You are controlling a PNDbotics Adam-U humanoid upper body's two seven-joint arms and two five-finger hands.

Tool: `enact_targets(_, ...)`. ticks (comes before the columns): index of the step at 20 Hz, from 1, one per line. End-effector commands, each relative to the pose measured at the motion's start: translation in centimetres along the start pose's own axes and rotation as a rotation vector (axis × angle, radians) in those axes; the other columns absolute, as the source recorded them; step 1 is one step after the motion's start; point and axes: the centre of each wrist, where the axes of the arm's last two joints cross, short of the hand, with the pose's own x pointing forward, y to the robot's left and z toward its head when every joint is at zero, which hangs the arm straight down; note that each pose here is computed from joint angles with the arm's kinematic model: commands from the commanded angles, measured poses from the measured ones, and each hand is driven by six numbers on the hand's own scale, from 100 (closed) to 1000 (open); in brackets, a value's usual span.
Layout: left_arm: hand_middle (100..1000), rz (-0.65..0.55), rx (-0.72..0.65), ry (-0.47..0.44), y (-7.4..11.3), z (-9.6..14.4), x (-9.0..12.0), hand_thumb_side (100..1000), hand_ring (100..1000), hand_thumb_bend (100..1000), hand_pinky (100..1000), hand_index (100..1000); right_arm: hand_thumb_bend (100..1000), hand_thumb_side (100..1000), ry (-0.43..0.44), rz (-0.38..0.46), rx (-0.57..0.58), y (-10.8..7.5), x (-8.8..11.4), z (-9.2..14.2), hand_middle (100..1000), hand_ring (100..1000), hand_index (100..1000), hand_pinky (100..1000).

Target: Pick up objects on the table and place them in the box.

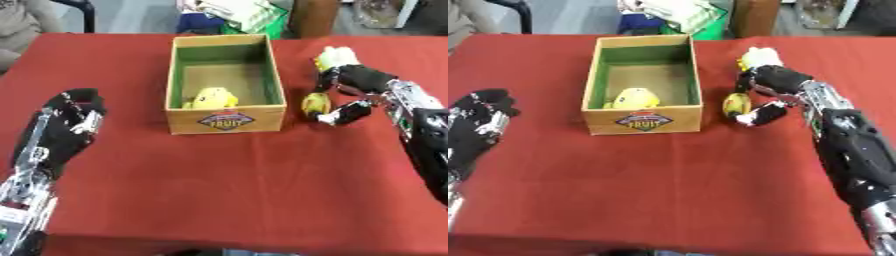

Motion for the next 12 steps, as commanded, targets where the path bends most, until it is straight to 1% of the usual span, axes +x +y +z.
enact_targets(1, 604, -0.022, 0.007, -0.021, 0.6, -0.2, 0.7, 219, 626, 166, 797, 720, 100, 513, 0.021, 0.027, -0.039, -1.0, -0.5, 0.1, 422, 527, 495, 378)
enact_targets(2, 604, -0.022, 0.007, -0.021, 0.6, -0.2, 0.7, 219, 626, 166, 797, 720, 100, 486, 0.022, 0.027, -0.051, -1.1, -0.5, 0.1, 394, 516, 460, 362)
enact_targets(3, 604, -0.022, 0.008, -0.021, 0.6, -0.2, 0.7, 219, 626, 166, 797, 720, 100, 482, 0.022, 0.027, -0.062, -1.1, -0.5, 0.1, 390, 514, 455, 360)
enact_targets(4, 604, -0.021, 0.008, -0.021, 0.6, -0.2, 0.7, 220, 626, 166, 797, 720, 100, 462, 0.021, 0.026, -0.073, -1.2, -0.5, 0.0, 363, 508, 423, 352)
enact_targets(6, 604, -0.021, 0.008, -0.021, 0.6, -0.2, 0.7, 220, 626, 165, 797, 720, 100, 440, 0.016, 0.026, -0.099, -1.4, -0.5, 0.0, 341, 504, 397, 344)
enact_targets(9, 604, -0.021, 0.008, -0.021, 0.6, -0.2, 0.7, 219, 626, 165, 797, 720, 100, 421, 0.002, 0.023, -0.139, -2.1, -0.5, -0.2, 334, 504, 389, 338)
enact_targets(12, 604, -0.021, 0.009, -0.021, 0.6, -0.2, 0.7, 219, 626, 165, 797, 720, 100, 398, -0.027, 0.019, -0.201, -3.6, -0.6, -0.5, 331, 506, 385, 335)
